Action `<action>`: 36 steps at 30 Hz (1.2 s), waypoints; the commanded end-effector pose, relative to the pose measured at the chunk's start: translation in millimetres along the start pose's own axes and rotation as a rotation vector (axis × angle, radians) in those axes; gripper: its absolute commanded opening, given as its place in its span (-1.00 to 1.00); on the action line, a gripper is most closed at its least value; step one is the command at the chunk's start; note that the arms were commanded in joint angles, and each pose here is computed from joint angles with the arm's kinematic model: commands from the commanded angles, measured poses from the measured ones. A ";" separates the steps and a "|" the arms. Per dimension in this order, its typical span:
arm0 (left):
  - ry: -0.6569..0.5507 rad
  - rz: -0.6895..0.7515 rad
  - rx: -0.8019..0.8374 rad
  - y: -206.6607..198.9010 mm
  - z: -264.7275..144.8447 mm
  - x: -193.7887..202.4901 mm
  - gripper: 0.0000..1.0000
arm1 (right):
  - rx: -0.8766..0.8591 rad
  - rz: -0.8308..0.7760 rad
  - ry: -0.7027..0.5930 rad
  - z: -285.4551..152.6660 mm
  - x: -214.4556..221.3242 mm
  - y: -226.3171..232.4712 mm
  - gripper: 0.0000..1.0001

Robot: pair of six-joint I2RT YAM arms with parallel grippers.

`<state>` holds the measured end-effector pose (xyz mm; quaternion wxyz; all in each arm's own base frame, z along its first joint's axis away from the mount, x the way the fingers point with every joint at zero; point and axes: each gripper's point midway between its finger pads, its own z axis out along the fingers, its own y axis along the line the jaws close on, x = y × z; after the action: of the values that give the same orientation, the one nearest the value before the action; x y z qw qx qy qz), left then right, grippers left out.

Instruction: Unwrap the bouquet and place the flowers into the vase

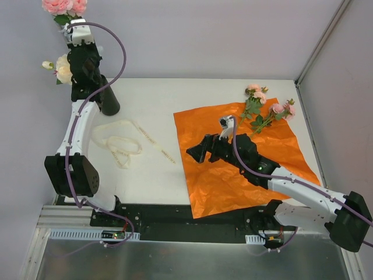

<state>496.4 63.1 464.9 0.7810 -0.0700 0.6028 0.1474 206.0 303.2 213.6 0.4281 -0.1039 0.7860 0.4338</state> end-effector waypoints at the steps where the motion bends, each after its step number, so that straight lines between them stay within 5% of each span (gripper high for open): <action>1: 0.061 -0.036 -0.059 13.3 7.3 31.4 -1.00 | -0.032 -0.017 -0.077 -7.2 -28.1 18.3 0.99; 5: 0.206 -0.049 -0.070 12.3 4.5 70.0 -1.00 | 0.039 0.011 -0.113 -8.7 -34.9 6.9 0.99; 16: 0.390 -0.110 -0.034 2.6 -25.5 108.9 -0.28 | 0.123 0.039 -0.111 -10.9 -36.0 -6.5 0.99; 25: 0.503 -0.227 0.150 -25.5 -77.8 103.0 0.71 | 0.192 0.138 -0.122 -9.3 -39.8 -18.3 0.99; 31: 0.551 -0.366 0.388 -61.9 -131.7 87.2 0.82 | 0.310 0.172 -0.141 -11.4 -41.8 -46.1 0.99; 36: 0.673 -0.615 0.531 -94.0 -182.3 86.3 0.85 | 0.470 0.202 -0.200 -24.5 -47.5 -90.2 0.98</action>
<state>409.6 -17.7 336.2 0.6002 -0.0821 0.7845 -0.1326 247.8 248.4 196.3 0.4411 0.0570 0.8347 0.3246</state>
